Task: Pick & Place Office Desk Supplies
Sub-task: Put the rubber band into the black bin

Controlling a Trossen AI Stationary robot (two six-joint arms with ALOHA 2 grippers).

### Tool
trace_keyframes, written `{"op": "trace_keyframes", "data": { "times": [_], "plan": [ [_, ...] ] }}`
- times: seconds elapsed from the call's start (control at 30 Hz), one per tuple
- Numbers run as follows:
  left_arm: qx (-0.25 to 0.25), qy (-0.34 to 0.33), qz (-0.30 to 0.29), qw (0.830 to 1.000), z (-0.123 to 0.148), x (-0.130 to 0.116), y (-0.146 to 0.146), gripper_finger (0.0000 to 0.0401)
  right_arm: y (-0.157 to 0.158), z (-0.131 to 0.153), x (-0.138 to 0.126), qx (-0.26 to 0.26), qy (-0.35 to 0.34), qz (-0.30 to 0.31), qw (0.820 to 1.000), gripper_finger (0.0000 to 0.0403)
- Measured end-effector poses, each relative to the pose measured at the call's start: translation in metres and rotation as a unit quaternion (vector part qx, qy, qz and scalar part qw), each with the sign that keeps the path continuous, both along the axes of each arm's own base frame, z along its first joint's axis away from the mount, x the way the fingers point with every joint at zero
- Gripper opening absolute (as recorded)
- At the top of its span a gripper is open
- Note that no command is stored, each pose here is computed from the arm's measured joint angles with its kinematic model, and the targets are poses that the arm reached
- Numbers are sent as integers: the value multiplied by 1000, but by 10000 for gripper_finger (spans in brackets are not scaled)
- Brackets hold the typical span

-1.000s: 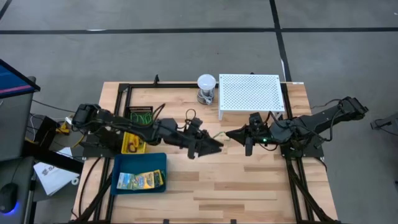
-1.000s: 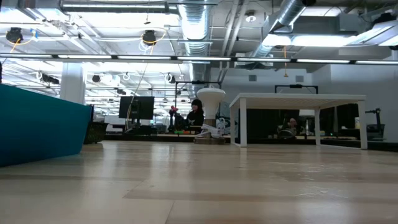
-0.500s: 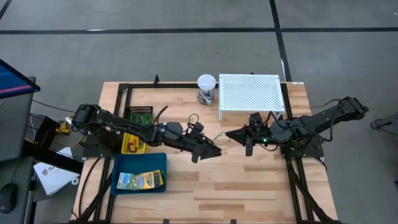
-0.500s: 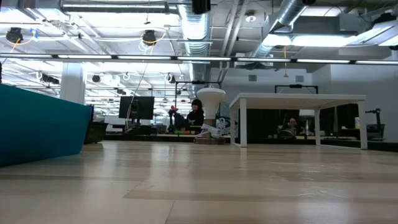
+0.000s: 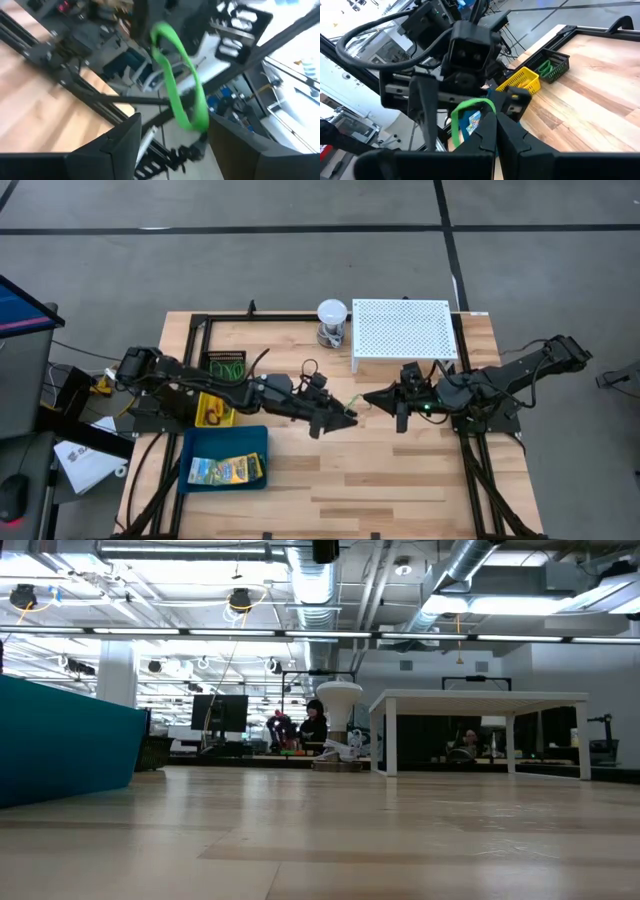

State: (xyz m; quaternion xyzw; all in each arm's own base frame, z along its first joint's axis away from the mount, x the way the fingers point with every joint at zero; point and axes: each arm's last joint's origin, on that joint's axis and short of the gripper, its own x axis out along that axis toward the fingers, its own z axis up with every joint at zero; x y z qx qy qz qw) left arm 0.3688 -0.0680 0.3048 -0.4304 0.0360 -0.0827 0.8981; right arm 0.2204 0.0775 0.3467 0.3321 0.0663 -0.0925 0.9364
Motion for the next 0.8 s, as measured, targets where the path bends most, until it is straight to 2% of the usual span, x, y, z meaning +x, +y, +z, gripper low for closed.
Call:
{"op": "trace_keyframes", "data": {
  "times": [0.2, 0.33, 0.43, 0.57, 0.73, 0.8],
  "plan": [
    [6, -30, 32, 999, 6, 2, 11, 206, 0, 0, 0, 0, 0, 0, 1000, 0],
    [7, -30, 22, 999, 6, 2, 11, 183, 0, 0, 0, 0, 0, 0, 1000, 0],
    [9, -17, 14, 1000, 3, 1, 8, 138, 0, 0, 0, 0, 0, 0, 1000, 0],
    [23, -4, 8, 1000, 0, 1, 3, 26, 0, 0, 0, -1, 1, 0, 1000, 0],
    [34, 9, 21, 999, -3, 0, 1, 3, 1, 1, 0, -11, -5, 13, 1000, 9],
    [42, 53, 17, 998, -7, -4, 0, 2, 1, 2, 1, -10, -8, 19, 1000, 27]
  ]
}}
